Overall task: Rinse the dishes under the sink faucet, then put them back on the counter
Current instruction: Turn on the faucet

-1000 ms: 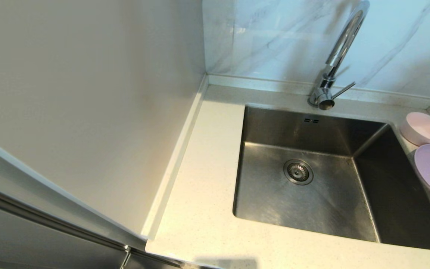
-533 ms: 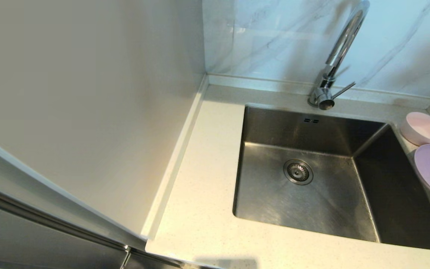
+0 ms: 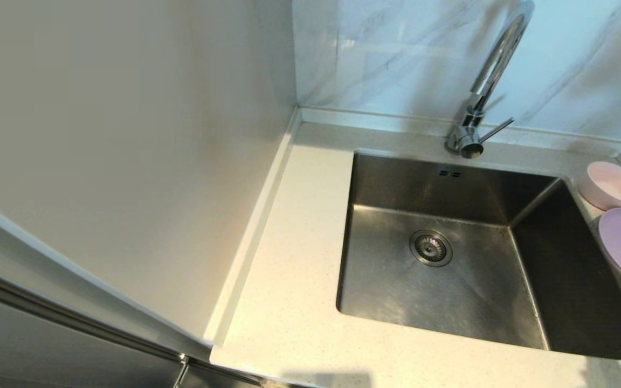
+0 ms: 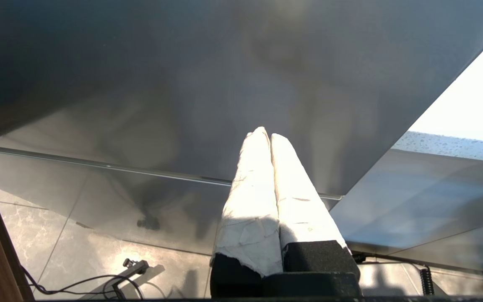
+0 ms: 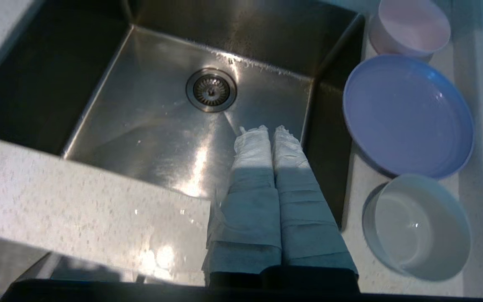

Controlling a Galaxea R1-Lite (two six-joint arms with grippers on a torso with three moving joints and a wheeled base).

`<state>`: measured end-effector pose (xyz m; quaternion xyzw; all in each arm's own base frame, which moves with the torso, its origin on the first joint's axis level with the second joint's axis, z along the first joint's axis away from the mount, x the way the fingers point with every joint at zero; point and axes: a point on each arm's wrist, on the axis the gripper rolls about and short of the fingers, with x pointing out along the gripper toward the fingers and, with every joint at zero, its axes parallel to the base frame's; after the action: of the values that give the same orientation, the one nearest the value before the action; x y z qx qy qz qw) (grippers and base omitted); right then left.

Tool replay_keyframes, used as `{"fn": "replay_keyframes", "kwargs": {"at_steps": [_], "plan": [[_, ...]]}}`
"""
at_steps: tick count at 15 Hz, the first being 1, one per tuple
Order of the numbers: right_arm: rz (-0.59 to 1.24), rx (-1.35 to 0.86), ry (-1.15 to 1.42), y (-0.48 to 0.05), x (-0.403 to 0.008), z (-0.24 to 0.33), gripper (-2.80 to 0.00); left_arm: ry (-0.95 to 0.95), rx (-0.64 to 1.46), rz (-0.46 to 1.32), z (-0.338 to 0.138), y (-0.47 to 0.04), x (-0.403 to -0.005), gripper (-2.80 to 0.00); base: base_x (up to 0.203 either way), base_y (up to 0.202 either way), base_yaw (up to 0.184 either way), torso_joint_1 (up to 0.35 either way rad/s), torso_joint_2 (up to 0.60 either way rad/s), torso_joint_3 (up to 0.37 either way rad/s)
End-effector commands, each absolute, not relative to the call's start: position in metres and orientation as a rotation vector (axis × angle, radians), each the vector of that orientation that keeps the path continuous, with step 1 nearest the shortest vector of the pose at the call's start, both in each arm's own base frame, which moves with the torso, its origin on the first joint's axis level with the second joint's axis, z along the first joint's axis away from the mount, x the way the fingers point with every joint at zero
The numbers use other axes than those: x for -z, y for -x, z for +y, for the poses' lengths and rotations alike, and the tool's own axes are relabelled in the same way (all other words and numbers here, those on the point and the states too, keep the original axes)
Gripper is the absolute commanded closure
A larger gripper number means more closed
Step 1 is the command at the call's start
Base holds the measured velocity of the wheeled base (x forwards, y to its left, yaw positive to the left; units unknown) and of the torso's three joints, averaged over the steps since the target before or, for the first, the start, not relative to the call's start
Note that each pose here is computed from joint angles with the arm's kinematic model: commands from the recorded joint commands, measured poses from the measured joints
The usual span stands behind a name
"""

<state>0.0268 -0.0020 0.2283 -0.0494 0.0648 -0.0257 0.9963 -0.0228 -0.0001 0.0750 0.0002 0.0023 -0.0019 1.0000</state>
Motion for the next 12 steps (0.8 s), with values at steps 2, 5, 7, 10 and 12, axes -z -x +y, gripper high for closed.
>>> {"fn": "replay_keyframes", "kwargs": {"at_steps": [2, 5, 7, 10, 12], "plan": [[0.206, 0.068, 0.030, -0.075, -0.280, -0.011, 0.00, 0.000, 0.004, 0.005, 0.000, 0.023, -0.075, 0.00, 0.000, 0.000, 0.000, 0.000, 0.00, 0.000], [0.195, 0.103, -0.149, -0.100, -0.327, -0.016, 0.00, 0.000, 0.003, 0.005, 0.000, 0.023, -0.075, 0.00, 0.000, 0.000, 0.000, 0.000, 0.00, 0.000], [0.209, 0.153, -0.297, -0.120, -0.354, -0.021, 0.00, 0.000, 0.004, 0.005, 0.000, 0.023, -0.075, 0.00, 0.000, 0.000, 0.000, 0.000, 0.00, 0.000], [0.333, 0.266, -0.523, -0.174, -0.370, -0.036, 0.00, 0.000, 0.003, 0.005, 0.000, 0.023, -0.075, 0.00, 0.000, 0.000, 0.000, 0.000, 0.00, 0.000], [0.431, 0.349, -0.645, -0.214, -0.361, -0.058, 0.00, 0.000, 0.003, 0.005, 0.000, 0.023, -0.075, 0.00, 0.000, 0.000, 0.000, 0.000, 0.00, 0.000]]}}
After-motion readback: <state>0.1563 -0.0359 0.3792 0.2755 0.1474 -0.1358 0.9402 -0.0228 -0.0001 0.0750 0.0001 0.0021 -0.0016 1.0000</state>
